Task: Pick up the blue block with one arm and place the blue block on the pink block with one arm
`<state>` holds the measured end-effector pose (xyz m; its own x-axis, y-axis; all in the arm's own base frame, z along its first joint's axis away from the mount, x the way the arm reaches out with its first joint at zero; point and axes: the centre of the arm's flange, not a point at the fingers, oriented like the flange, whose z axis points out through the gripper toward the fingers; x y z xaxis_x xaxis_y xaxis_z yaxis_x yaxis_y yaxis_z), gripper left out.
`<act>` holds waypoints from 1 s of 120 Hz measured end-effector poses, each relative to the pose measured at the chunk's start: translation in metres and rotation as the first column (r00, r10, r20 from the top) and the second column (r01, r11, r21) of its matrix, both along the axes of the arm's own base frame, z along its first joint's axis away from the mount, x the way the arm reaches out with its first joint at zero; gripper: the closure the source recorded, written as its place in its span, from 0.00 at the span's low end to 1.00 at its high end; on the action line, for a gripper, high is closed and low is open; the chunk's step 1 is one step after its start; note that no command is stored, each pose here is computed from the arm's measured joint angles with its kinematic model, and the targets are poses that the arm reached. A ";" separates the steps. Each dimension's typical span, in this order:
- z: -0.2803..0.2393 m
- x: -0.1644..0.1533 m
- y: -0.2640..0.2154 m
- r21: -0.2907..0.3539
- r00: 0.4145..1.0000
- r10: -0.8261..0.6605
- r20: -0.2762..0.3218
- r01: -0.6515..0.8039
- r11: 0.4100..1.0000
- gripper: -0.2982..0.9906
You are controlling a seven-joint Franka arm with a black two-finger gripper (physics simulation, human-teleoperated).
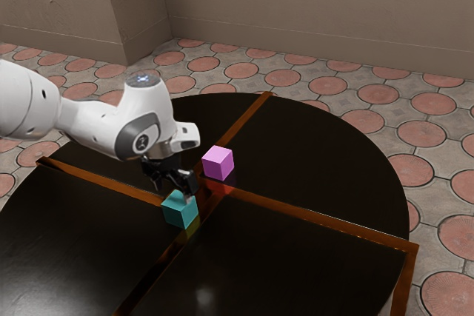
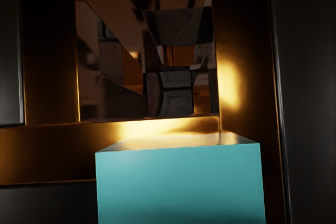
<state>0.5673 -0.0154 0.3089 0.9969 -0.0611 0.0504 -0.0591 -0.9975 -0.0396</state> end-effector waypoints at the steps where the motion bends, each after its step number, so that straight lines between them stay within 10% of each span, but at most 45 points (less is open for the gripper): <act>1: 0.000 0.000 0.000 0.000 1.000 -0.001 0.000 0.001 1.000 0.23; 120: -0.042 0.011 -0.003 0.007 0.999 -0.013 -0.050 0.013 1.000 0.23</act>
